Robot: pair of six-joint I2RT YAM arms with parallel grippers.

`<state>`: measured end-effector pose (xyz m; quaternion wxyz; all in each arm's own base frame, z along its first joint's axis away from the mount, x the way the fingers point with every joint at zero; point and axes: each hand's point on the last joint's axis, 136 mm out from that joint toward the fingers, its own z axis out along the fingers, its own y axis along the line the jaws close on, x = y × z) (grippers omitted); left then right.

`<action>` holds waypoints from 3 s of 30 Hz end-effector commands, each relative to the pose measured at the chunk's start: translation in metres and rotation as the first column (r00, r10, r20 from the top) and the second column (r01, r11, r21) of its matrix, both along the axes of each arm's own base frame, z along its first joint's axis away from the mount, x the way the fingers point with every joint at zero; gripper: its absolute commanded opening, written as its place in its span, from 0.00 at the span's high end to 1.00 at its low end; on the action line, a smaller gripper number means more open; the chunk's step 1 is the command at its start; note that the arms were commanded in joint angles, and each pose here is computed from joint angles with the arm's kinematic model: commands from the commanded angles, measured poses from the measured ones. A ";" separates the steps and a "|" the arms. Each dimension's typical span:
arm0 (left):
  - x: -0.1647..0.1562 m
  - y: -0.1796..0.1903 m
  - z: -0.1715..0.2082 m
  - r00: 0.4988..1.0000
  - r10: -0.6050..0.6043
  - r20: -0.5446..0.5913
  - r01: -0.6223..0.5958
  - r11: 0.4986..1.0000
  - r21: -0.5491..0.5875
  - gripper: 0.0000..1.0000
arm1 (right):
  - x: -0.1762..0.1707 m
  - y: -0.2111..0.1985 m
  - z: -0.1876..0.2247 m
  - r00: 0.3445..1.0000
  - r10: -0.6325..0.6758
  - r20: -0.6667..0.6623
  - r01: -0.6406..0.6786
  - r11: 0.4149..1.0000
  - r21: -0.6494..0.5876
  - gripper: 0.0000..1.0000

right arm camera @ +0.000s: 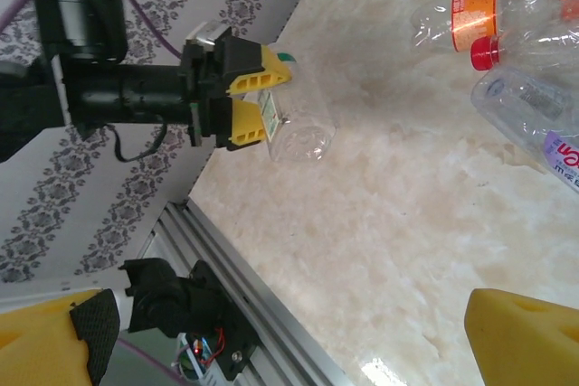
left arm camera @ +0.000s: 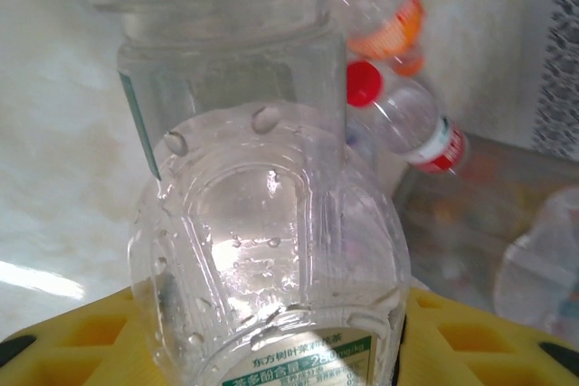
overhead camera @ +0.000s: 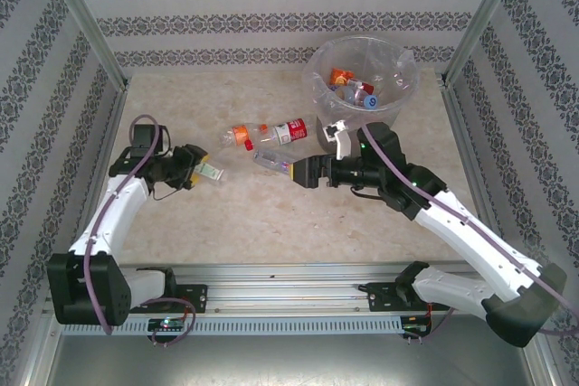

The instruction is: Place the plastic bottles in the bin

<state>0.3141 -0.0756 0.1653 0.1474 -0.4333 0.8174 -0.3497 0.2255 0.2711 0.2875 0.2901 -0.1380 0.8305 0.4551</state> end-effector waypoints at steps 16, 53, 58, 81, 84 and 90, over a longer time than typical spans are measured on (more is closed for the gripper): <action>0.015 -0.128 0.097 0.967 -0.131 0.220 0.176 0.964 -0.200 0.52 | 0.044 0.040 -0.010 0.997 -0.067 -0.026 0.067 0.998 0.018 0.02; 0.017 -0.173 0.122 0.925 -0.217 0.313 0.319 0.890 -0.326 0.43 | 0.059 0.048 -0.002 0.998 -0.050 -0.025 0.049 0.998 -0.040 0.43; 0.018 -0.176 0.144 0.882 -0.253 0.397 0.382 0.877 -0.290 0.06 | 0.062 0.024 0.013 0.996 -0.092 0.001 0.092 0.995 -0.041 0.48; -0.042 -0.169 0.188 0.464 -0.652 0.600 0.669 0.702 0.245 0.00 | 0.116 -0.180 0.101 0.852 -0.483 0.202 0.523 0.809 -0.270 0.49; -0.046 -0.163 0.180 0.474 -0.676 0.564 0.662 0.696 0.278 0.00 | 0.136 -0.185 0.096 0.847 -0.490 0.204 0.531 0.783 -0.324 0.48; -0.051 -0.151 0.167 0.487 -0.728 0.482 0.650 0.671 0.357 0.00 | 0.170 -0.200 0.086 0.827 -0.520 0.212 0.557 0.708 -0.434 0.47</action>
